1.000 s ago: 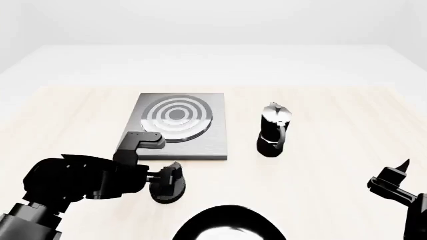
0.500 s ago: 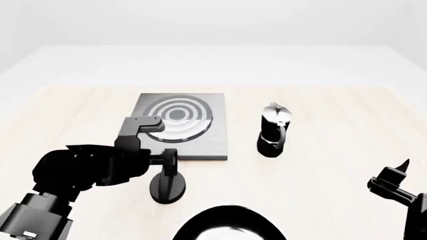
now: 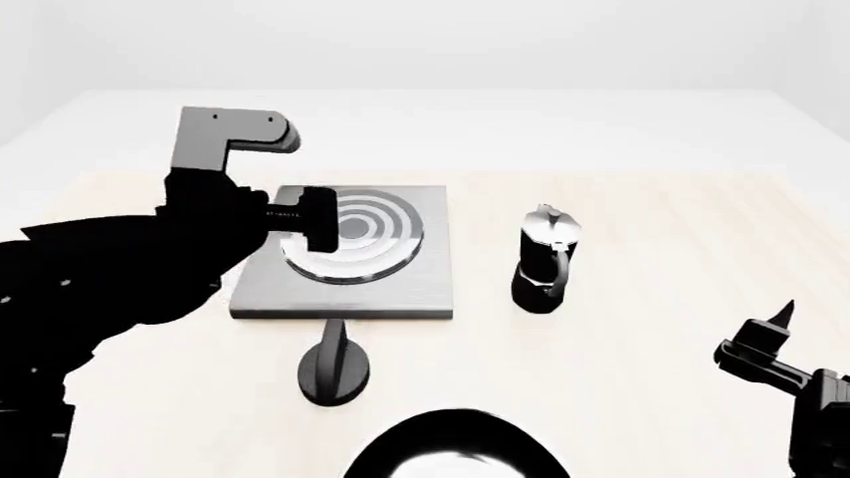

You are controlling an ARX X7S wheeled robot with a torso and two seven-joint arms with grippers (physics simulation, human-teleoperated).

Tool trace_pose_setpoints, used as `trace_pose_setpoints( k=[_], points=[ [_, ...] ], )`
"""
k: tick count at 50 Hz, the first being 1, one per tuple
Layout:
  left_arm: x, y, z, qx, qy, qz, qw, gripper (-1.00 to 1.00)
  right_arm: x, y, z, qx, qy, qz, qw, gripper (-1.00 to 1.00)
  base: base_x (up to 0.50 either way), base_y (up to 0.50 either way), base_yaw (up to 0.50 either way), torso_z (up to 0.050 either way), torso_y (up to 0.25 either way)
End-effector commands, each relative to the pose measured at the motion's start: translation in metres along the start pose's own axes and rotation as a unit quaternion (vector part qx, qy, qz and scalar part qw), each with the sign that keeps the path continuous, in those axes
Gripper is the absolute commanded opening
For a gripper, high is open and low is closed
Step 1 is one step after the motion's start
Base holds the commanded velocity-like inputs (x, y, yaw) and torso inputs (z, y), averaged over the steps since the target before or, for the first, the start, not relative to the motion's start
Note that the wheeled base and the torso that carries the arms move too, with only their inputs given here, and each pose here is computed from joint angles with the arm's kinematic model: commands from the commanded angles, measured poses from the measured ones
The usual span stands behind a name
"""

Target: Turn on the stove and put the frying pan on it.

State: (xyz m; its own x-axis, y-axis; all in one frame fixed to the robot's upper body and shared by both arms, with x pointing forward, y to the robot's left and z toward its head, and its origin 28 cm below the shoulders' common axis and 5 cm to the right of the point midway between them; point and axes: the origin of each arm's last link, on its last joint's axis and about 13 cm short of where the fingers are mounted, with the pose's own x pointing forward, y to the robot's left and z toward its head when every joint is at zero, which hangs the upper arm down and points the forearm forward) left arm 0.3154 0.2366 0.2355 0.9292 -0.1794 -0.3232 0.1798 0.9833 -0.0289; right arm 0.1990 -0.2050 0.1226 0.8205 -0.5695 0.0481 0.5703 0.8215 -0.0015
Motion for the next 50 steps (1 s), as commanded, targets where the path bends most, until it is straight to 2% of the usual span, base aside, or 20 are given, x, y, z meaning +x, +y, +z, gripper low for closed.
trace_pose_setpoints(
  k=[1, 2, 3, 5, 6, 8, 11, 14, 16, 17, 18, 19, 20, 21, 22, 24, 32, 34, 40, 50],
  points=[
    [-0.017, -0.004, 0.02, 0.032, -0.085, -0.004, 0.996, 1.0, 0.0, 0.005, 0.01, -0.001, -0.014, 0.015, 1.0, 1.0, 0.0, 0.0, 0.0, 0.0, 0.0],
    [-0.017, -0.004, 0.021, 0.036, -0.094, -0.01, 0.995, 1.0, 0.0, 0.005, 0.01, -0.001, -0.015, 0.016, 1.0, 1.0, 0.0, 0.0, 0.0, 0.0, 0.0],
    [-0.018, -0.005, 0.021, 0.058, -0.104, -0.011, 0.993, 1.0, 0.0, 0.006, 0.012, -0.001, -0.018, 0.018, 1.0, 1.0, 0.0, 0.0, 0.0, 0.0, 0.0],
    [-0.017, -0.005, 0.022, 0.045, -0.1, -0.012, 0.994, 1.0, 0.001, 0.007, 0.012, -0.002, -0.018, 0.019, 1.0, 1.0, 0.0, 0.0, 0.0, 0.0, 0.0],
    [-0.017, -0.005, 0.022, 0.055, -0.114, -0.013, 0.992, 1.0, 0.0, 0.007, 0.012, -0.003, -0.019, 0.021, 1.0, 1.0, 0.0, 0.0, 0.0, 0.0, 0.0],
    [-0.017, -0.004, 0.021, 0.043, -0.09, -0.008, 0.995, 1.0, 0.0, 0.006, 0.012, -0.001, -0.019, 0.02, 1.0, 1.0, 0.0, 0.0, 0.0, 0.0, 0.0],
    [-0.02, -0.004, 0.018, 0.05, -0.059, -0.029, 0.997, 1.0, 0.0, 0.005, 0.011, -0.001, -0.018, 0.019, 1.0, 1.0, 0.0, 0.0, 0.0, 0.0, 0.0],
    [-0.037, -0.006, 0.014, 0.106, -0.001, -0.086, 0.991, 1.0, 0.0, 0.004, 0.011, -0.003, -0.016, 0.016, 1.0, 1.0, 0.0, 0.0, 0.0, 0.0, 0.0],
    [-0.046, -0.006, 0.015, 0.138, 0.009, -0.098, 0.986, 1.0, 0.0, 0.003, 0.011, -0.003, -0.015, 0.014, 1.0, 1.0, 0.0, 0.0, 0.0, 0.0, 0.0],
    [-0.062, -0.007, 0.014, 0.189, 0.034, -0.13, 0.973, 1.0, 0.0, 0.003, 0.011, -0.003, -0.016, 0.013, 1.0, 1.0, 0.0, 0.0, 0.0, 0.0, 0.0],
    [-0.069, -0.008, 0.013, 0.21, 0.054, -0.152, 0.964, 1.0, 0.0, 0.002, 0.011, -0.003, -0.015, 0.011, 1.0, 1.0, 0.0, 0.0, 0.0, 0.0, 0.0],
    [-0.092, -0.01, 0.004, 0.292, 0.102, -0.241, 0.92, 1.0, 0.0, 0.002, 0.012, -0.004, -0.017, 0.008, 1.0, 1.0, 0.0, 0.0, 0.0, 0.0, 0.0],
    [-0.108, -0.013, -0.002, 0.313, 0.121, -0.271, 0.902, 1.0, 0.0, 0.002, 0.012, -0.004, -0.017, 0.008, 1.0, 1.0, 0.0, 0.0, 0.0, 0.0, 0.0],
    [-0.114, -0.013, -0.002, 0.298, 0.143, -0.28, 0.901, 1.0, 0.0, 0.002, 0.012, -0.003, -0.017, 0.007, 1.0, 1.0, 0.0, 0.0, 0.0, 0.0, 0.0],
    [-0.131, -0.015, -0.009, 0.33, 0.18, -0.301, 0.876, 1.0, 0.0, 0.002, 0.012, -0.003, -0.016, 0.006, 1.0, 1.0, 0.0, 0.0, 0.0, 0.0, 0.0],
    [-0.145, -0.017, -0.014, 0.348, 0.218, -0.301, 0.861, 1.0, 0.0, 0.003, 0.011, -0.004, -0.016, 0.007, 1.0, 1.0, 0.0, 0.0, 0.0, 0.0, 0.0],
    [-0.193, -0.025, -0.015, 0.369, 0.268, -0.294, 0.84, 1.0, 0.0, 0.003, 0.011, -0.008, -0.014, 0.001, 1.0, 1.0, 0.0, 0.0, 0.0, 0.0, 0.0],
    [-0.202, -0.025, -0.014, 0.365, 0.272, -0.295, 0.84, 1.0, 0.0, 0.002, 0.012, -0.007, -0.014, 0.0, 1.0, 1.0, 0.0, 0.0, 0.0, 0.0, 0.0],
    [-0.213, -0.022, -0.013, 0.376, 0.28, -0.271, 0.841, 1.0, -0.001, 0.003, 0.012, -0.008, -0.014, -0.001, 1.0, 1.0, 0.0, 0.0, 0.0, 0.0, 0.0],
    [-0.212, -0.019, -0.011, 0.371, 0.274, -0.266, 0.846, 1.0, 0.0, 0.003, 0.013, -0.007, -0.013, -0.002, 1.0, 1.0, 0.0, 0.0, 0.0, 0.0, 0.0]
  ],
)
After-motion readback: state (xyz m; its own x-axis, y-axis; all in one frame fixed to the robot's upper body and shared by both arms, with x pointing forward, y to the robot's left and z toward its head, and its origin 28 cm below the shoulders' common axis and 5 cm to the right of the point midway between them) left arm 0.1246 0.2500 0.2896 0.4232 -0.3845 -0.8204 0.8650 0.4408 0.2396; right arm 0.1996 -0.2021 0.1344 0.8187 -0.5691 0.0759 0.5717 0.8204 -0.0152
